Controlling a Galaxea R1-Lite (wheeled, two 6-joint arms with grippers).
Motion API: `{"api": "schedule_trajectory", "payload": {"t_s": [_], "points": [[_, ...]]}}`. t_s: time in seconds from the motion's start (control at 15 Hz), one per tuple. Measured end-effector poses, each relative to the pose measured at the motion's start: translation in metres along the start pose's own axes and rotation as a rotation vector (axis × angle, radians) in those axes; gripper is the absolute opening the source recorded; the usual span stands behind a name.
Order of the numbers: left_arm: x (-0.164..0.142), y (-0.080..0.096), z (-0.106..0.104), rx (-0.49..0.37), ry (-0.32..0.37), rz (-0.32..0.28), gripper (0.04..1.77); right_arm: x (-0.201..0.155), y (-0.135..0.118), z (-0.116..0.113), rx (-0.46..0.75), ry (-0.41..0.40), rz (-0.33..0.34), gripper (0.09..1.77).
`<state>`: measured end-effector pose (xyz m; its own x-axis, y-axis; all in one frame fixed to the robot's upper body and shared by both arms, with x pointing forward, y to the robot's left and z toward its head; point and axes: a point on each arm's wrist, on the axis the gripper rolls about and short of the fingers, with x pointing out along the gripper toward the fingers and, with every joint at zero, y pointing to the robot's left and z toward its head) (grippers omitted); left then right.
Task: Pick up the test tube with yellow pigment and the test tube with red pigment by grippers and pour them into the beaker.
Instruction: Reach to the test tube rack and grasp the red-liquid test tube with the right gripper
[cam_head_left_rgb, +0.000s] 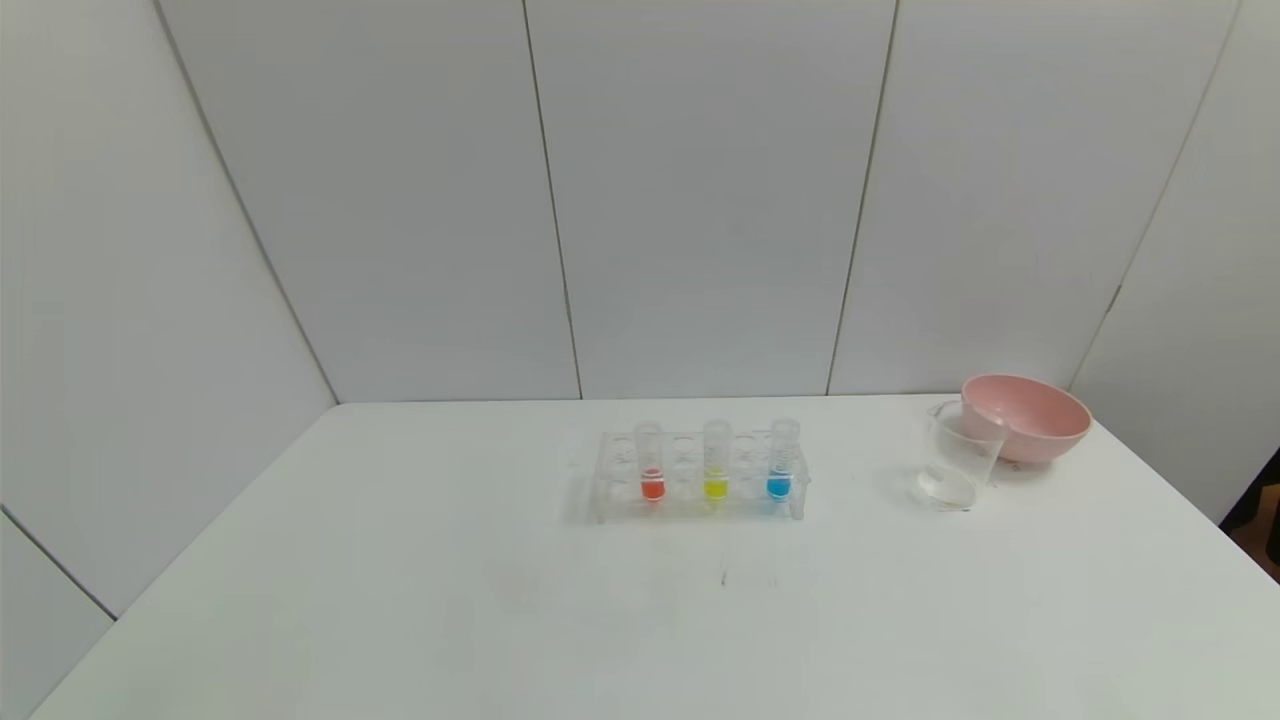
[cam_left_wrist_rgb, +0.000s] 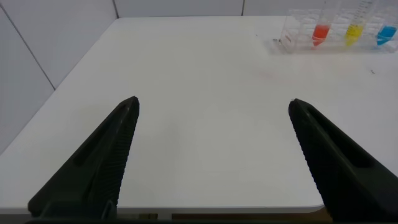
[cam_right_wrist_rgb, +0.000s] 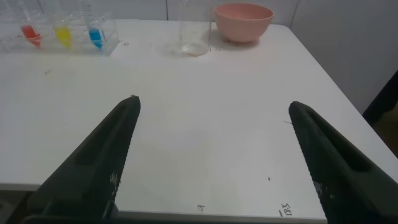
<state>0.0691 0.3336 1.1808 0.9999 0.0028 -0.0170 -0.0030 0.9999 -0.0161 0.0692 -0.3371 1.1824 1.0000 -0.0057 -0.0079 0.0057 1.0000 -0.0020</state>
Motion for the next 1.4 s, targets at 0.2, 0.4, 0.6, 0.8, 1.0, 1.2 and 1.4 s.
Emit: {"api": "schedule_trajectory", "payload": {"t_s": [0.2, 0.4, 0.6, 0.8, 1.0, 1.2, 1.4], "points": [[0.0, 0.0, 0.0, 0.0, 0.0, 0.0, 1.72, -0.001, 0.0, 0.003, -0.001, 0.004, -0.004, 1.71], [0.0, 0.0, 0.0, 0.0, 0.0, 0.0, 1.72, -0.008, 0.0, 0.019, -0.001, -0.012, -0.003, 1.71], [0.0, 0.0, 0.0, 0.0, 0.0, 0.0, 1.72, -0.011, 0.0, 0.039, 0.0, -0.043, 0.003, 1.71], [0.0, 0.0, 0.0, 0.0, 0.0, 0.0, 1.72, -0.006, 0.0, 0.061, 0.001, -0.075, 0.025, 1.71], [0.0, 0.0, 0.0, 0.0, 0.0, 0.0, 1.72, 0.01, 0.001, 0.083, 0.001, -0.102, 0.028, 1.71], [0.0, 0.0, 0.0, 0.0, 0.0, 0.0, 1.72, 0.034, 0.001, 0.099, 0.002, -0.077, 0.028, 1.71], [0.0, 0.0, 0.0, 0.0, 0.0, 0.0, 1.72, 0.059, 0.002, 0.112, -0.004, -0.015, 0.039, 1.71]]}}
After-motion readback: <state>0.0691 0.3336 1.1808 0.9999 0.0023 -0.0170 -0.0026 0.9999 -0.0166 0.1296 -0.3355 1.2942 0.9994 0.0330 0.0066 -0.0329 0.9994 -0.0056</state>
